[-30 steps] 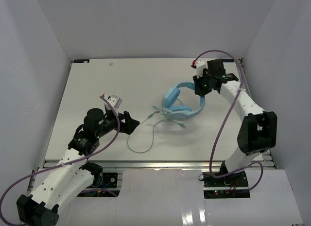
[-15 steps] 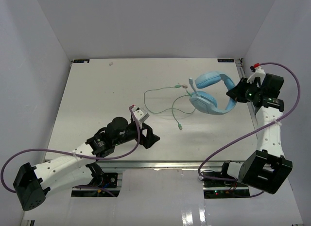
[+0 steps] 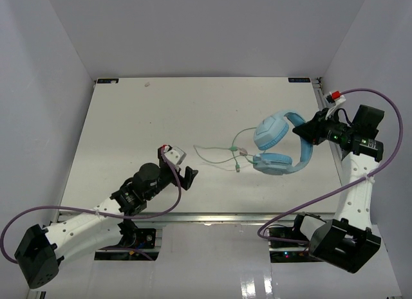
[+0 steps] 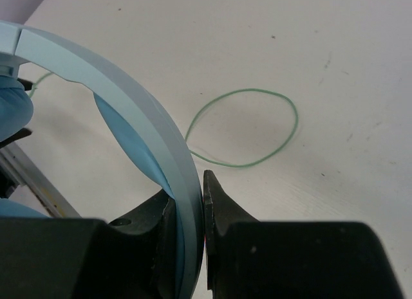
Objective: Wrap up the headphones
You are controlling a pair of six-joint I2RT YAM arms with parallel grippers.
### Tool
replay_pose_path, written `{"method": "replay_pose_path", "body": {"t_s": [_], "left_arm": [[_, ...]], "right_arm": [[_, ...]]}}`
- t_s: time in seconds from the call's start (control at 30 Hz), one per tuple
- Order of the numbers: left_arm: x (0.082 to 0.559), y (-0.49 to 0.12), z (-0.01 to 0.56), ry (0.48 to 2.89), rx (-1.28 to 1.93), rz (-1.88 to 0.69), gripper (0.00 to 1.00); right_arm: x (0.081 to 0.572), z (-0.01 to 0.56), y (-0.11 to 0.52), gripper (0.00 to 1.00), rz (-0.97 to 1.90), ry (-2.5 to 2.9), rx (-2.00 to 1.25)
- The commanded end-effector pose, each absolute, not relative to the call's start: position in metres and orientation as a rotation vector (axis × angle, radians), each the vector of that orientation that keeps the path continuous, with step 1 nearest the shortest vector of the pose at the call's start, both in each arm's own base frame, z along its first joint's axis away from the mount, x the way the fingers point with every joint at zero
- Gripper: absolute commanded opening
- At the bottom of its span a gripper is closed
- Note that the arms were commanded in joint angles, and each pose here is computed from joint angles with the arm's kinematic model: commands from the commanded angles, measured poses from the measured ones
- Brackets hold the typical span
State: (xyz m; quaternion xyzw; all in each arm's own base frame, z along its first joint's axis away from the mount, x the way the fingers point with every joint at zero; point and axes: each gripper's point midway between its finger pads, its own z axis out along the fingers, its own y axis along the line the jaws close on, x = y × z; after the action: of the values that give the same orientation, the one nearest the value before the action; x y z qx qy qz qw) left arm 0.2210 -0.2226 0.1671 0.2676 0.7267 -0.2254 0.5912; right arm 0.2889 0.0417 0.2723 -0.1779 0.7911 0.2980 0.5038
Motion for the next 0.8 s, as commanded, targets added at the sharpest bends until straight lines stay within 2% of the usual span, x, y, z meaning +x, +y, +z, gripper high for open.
{"method": "replay_pose_path", "body": {"t_s": [0.0,0.13,0.43,0.63,0.77], "left_arm": [[0.246,-0.209,0.168,1.672,0.569,-0.474,0.98],[0.249,-0.212,0.168,1.615,0.626,-0.585,0.98],[0.202,-0.253,0.162,1.456,0.92,-0.922,0.91],[0.205,-0.245,0.169,1.432,0.956,-0.827,0.9],[0.213,-0.229,0.185,1.418,0.97,-0.672,0.9]], "right_arm": [[0.264,0.298,0.068,0.08,0.842,1.761,-0.631],[0.262,0.301,0.069,0.08,0.837,1.757,-0.668],[0.264,0.296,0.076,0.08,0.88,1.781,-0.678],[0.273,0.294,0.075,0.08,0.858,1.809,-0.664],[0.279,0.294,0.074,0.08,0.852,1.82,-0.651]]}}
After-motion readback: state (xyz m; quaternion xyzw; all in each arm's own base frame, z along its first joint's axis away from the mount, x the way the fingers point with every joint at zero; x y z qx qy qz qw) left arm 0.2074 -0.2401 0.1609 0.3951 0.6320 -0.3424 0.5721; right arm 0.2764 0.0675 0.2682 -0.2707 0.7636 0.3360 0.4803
